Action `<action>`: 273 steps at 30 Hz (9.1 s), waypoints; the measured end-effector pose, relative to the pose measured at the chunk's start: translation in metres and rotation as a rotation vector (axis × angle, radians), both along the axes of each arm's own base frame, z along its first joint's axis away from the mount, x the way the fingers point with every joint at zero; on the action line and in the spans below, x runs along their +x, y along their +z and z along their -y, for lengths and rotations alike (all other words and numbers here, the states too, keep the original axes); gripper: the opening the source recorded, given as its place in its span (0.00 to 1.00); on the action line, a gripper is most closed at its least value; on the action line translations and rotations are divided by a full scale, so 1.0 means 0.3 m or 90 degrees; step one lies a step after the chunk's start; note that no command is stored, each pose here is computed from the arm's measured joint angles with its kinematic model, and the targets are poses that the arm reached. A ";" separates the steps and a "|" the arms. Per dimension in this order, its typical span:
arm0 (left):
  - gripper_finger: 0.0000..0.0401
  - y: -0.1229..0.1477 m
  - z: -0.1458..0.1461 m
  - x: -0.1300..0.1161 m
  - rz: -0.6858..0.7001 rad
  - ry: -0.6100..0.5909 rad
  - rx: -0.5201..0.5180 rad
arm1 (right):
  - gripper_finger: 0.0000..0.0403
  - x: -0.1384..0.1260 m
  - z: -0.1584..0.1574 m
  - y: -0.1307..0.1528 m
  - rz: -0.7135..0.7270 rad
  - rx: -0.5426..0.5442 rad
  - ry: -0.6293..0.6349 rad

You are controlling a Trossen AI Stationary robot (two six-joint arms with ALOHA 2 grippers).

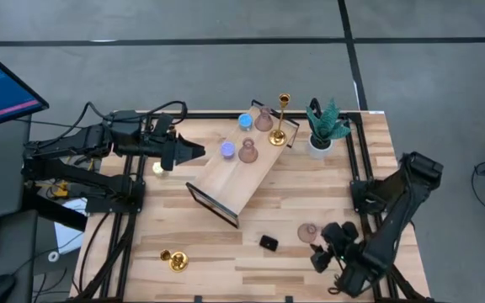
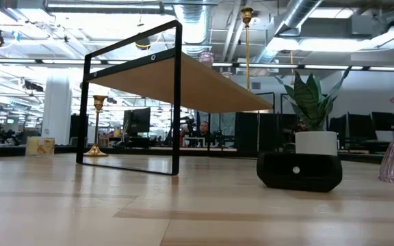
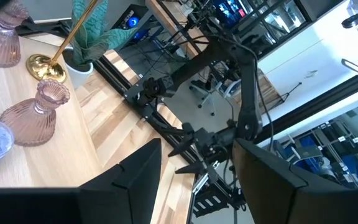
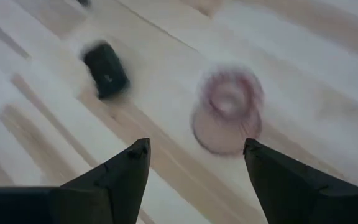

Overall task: Pick & Place candle stick holders
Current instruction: Put the glass candle holder on the shelf, then put the yellow candle on the shelf

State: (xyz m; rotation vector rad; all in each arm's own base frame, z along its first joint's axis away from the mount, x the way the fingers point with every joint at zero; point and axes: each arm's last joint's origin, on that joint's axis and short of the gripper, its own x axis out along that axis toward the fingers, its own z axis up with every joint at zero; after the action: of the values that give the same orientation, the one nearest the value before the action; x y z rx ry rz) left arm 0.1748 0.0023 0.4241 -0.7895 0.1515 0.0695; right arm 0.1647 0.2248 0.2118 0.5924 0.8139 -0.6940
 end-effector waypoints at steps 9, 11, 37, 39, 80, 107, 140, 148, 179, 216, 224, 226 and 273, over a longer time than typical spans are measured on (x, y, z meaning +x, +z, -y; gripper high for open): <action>0.50 0.001 -0.001 0.000 0.002 0.004 0.001 | 0.62 -0.038 -0.059 -0.112 -0.007 0.006 -0.051; 0.50 0.001 -0.001 0.000 0.002 0.004 0.001 | 0.62 -0.038 -0.066 -0.133 -0.018 0.003 -0.057; 0.50 0.003 -0.004 0.000 0.007 0.022 0.003 | 0.40 0.042 0.075 -0.288 0.109 -0.117 -0.073; 0.50 0.003 -0.003 0.000 0.007 0.022 0.003 | 0.31 0.052 0.083 -0.284 0.114 -0.137 -0.066; 0.50 0.004 -0.002 0.001 0.007 0.014 0.002 | 0.25 0.482 0.356 0.327 0.232 -0.376 0.281; 0.50 0.025 -0.002 -0.020 0.042 0.013 0.012 | 0.25 0.759 0.554 0.228 0.266 -0.413 0.405; 0.50 0.043 -0.002 -0.047 0.069 0.013 0.017 | 0.42 0.833 0.577 0.167 0.224 -0.350 0.419; 0.50 0.043 -0.002 -0.047 0.068 0.010 0.050 | 0.67 0.825 0.586 0.180 0.230 -0.333 0.403; 0.61 -0.533 -0.143 -0.158 -0.690 0.327 -0.076 | 0.72 0.407 0.526 0.676 0.241 -0.335 0.389; 0.71 -0.887 -0.271 -0.171 -0.819 0.394 -0.196 | 0.72 0.379 0.513 0.633 0.153 -0.311 0.418; 0.53 -0.898 -0.275 -0.162 -0.826 0.375 -0.202 | 0.72 0.373 0.515 0.624 0.134 -0.302 0.416; 0.49 -0.898 -0.274 -0.162 -0.825 0.374 -0.203 | 0.72 0.372 0.513 0.624 0.134 -0.302 0.417; 0.54 -0.498 -0.211 -0.136 -0.217 0.041 -0.205 | 0.72 0.366 0.482 0.623 0.158 -0.253 0.436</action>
State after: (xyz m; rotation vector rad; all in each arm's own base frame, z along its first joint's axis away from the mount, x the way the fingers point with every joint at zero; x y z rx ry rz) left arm 0.1340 0.0655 0.2747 -1.1007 0.4682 0.2462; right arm 0.2744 0.0802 0.3988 0.0180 0.5688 -0.1342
